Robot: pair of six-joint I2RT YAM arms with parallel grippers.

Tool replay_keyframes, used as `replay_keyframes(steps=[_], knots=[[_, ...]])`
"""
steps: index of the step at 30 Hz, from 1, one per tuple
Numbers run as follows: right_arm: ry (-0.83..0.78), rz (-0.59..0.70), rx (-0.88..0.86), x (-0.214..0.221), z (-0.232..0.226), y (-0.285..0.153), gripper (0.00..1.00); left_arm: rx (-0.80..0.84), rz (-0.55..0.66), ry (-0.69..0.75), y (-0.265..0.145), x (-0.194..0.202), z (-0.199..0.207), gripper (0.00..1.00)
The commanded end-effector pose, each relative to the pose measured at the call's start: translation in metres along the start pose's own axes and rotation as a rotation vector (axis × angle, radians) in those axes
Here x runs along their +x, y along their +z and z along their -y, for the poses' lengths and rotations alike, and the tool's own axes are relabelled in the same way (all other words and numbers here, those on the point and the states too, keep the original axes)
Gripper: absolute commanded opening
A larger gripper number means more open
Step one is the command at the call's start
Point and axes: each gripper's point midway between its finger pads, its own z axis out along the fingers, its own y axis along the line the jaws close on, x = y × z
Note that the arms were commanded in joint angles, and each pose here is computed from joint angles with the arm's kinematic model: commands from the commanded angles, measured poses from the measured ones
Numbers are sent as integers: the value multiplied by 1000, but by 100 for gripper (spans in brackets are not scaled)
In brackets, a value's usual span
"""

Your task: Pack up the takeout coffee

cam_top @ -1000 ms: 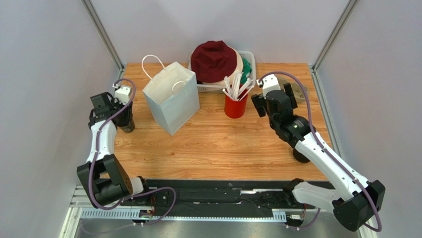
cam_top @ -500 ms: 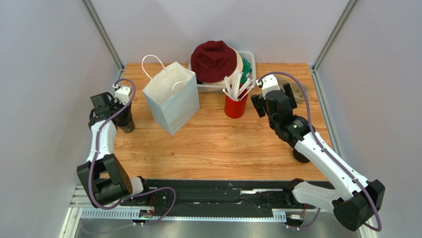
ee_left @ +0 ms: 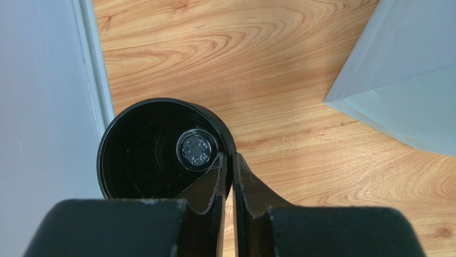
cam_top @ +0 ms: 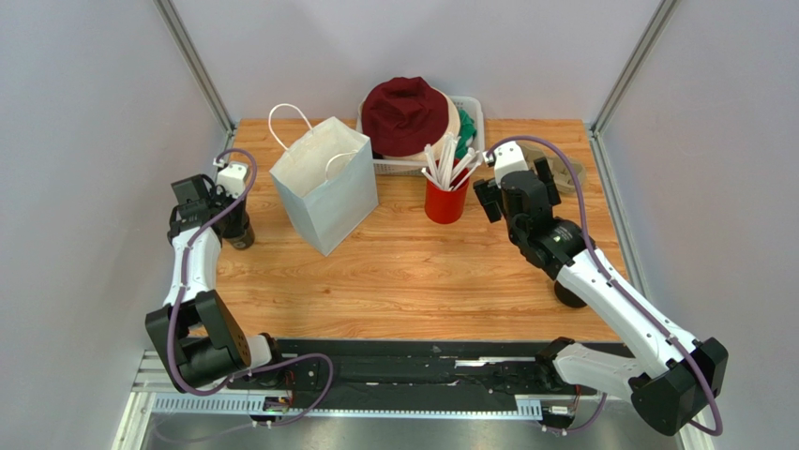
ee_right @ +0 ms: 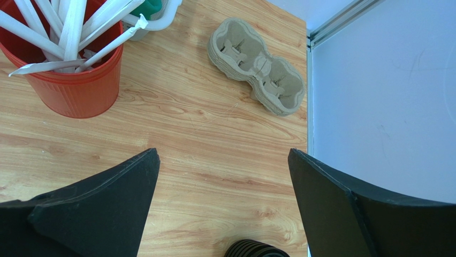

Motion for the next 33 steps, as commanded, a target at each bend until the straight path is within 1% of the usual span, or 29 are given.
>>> replay_keyframes(steps=[1,8,9,15,17,19,21,33], knots=[[11,40,22,-11,2,1,98,-24,30,12,1,-7,-9,13],[7,41,18,-12,0,1,98,-36,45,7,-2,-11,-10,11],[9,43,19,-12,0,1,98,-38,52,9,-3,-12,-10,10],[7,43,19,-11,0,0,98,-29,100,15,-12,-22,-4,10],[8,44,19,-12,0,1,98,-24,102,16,-12,-23,-3,12],[7,46,19,-12,0,0,98,-23,101,13,-12,-22,-3,16],[6,42,20,-11,1,1,98,-22,100,13,-11,-22,-3,18],[3,42,20,-11,0,1,98,5,85,5,-7,-18,1,19]])
